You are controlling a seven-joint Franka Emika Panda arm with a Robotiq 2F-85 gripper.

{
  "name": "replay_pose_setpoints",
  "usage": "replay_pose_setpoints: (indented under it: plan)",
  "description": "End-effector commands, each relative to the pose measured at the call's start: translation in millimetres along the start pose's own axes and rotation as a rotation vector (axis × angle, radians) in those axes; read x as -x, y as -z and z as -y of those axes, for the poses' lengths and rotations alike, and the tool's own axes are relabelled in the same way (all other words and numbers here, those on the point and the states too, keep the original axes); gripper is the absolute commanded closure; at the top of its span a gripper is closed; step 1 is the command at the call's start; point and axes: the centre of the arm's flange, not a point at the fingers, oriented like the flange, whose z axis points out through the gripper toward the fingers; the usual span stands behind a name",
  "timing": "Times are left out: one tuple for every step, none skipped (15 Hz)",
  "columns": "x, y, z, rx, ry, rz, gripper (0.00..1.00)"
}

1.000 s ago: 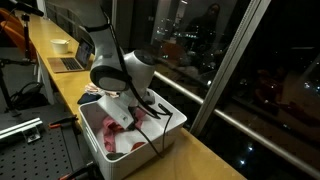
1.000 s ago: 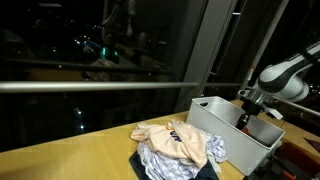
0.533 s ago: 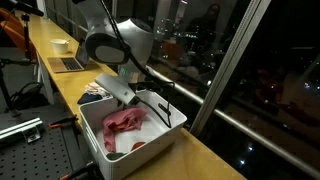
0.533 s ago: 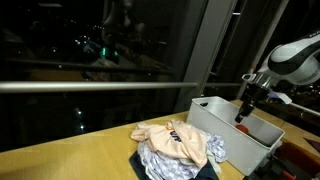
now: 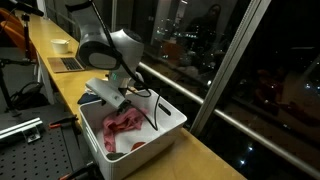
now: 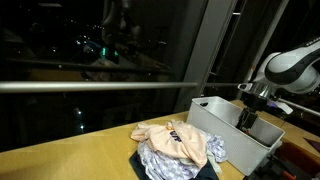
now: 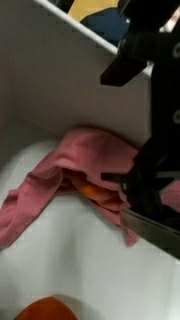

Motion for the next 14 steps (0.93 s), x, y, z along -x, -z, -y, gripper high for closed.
replay_pose_setpoints:
  plan:
    - [2.7, -21.3, -1.2, -0.013, -0.007, 0.026, 0.0]
    - [4.4, -27.5, -2.6, -0.02, -0.009, 0.032, 0.0]
    - [5.8, -34.0, -5.1, -0.028, -0.012, 0.038, 0.0]
    - [7.2, -40.1, -8.1, -0.036, -0.016, 0.042, 0.0]
    - [8.2, -47.7, -10.5, -0.045, -0.019, 0.047, 0.0]
    - [8.9, -55.8, -13.4, -0.053, -0.022, 0.051, 0.0]
    - [7.6, -59.8, -16.7, -0.059, -0.026, 0.048, 0.0]
    - [6.1, -62.3, -20.1, -0.063, -0.026, 0.045, 0.0]
    - [5.4, -66.1, -22.5, -0.067, -0.027, 0.043, 0.0]
    - [4.7, -68.5, -23.7, -0.07, -0.027, 0.042, 0.0]
    - [2.7, -72.4, -26.0, -0.07, -0.026, 0.042, 0.0]
    - [2.6, -76.1, -27.6, -0.071, -0.027, 0.045, 0.0]
    - [4.1, -84.8, -29.5, -0.074, -0.029, 0.054, 0.0]
    - [5.2, -91.2, -31.8, -0.071, -0.032, 0.059, 0.0]
